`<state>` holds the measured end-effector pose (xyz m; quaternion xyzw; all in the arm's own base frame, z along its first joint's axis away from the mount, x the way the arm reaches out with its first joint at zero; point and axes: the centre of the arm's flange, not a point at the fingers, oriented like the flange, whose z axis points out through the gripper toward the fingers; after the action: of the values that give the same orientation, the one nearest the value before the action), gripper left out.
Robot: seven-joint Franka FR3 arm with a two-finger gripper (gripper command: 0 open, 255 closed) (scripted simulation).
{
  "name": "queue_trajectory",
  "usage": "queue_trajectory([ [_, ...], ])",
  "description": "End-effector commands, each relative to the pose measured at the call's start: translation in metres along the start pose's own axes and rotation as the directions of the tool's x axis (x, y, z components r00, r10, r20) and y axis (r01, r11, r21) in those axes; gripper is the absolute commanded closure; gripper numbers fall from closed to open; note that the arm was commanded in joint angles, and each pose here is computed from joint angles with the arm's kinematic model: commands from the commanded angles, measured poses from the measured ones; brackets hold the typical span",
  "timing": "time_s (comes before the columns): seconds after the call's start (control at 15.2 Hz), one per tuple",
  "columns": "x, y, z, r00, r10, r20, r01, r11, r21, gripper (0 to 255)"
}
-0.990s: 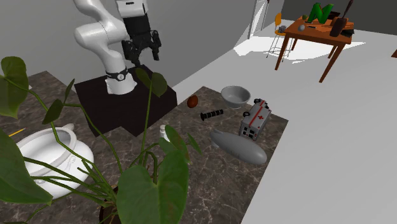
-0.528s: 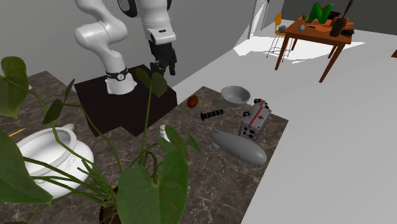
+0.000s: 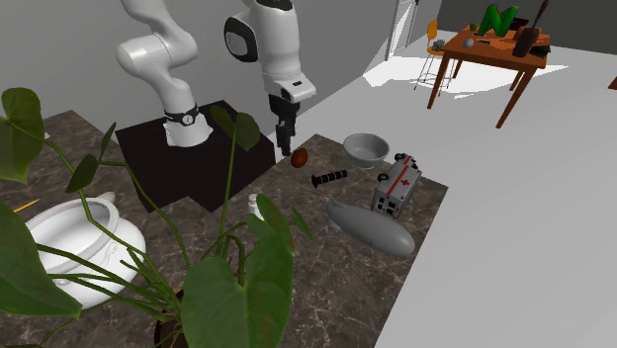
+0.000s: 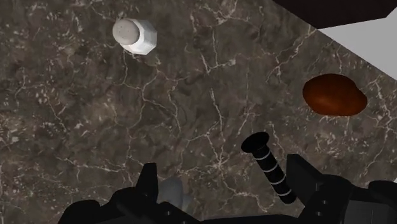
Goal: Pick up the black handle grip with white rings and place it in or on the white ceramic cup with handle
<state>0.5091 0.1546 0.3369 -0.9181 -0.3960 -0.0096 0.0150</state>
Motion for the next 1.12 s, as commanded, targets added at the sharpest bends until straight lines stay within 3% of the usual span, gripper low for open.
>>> queue_trajectory([
  [0.0, 0.018, -0.009, 0.021, 0.998, -0.058, 0.006, 0.058, 0.998, 0.007, 0],
  [0.26, 0.049, -0.027, 0.061, 0.986, -0.168, 0.019, 0.168, 0.986, 0.022, 0],
  [0.53, 0.077, -0.048, 0.102, 0.96, -0.277, 0.03, 0.275, 0.961, 0.038, 0],
  [0.79, 0.102, -0.073, 0.142, 0.923, -0.382, 0.04, 0.38, 0.924, 0.055, 0],
  [1.06, 0.124, -0.101, 0.182, 0.875, -0.482, 0.047, 0.479, 0.875, 0.073, 0],
])
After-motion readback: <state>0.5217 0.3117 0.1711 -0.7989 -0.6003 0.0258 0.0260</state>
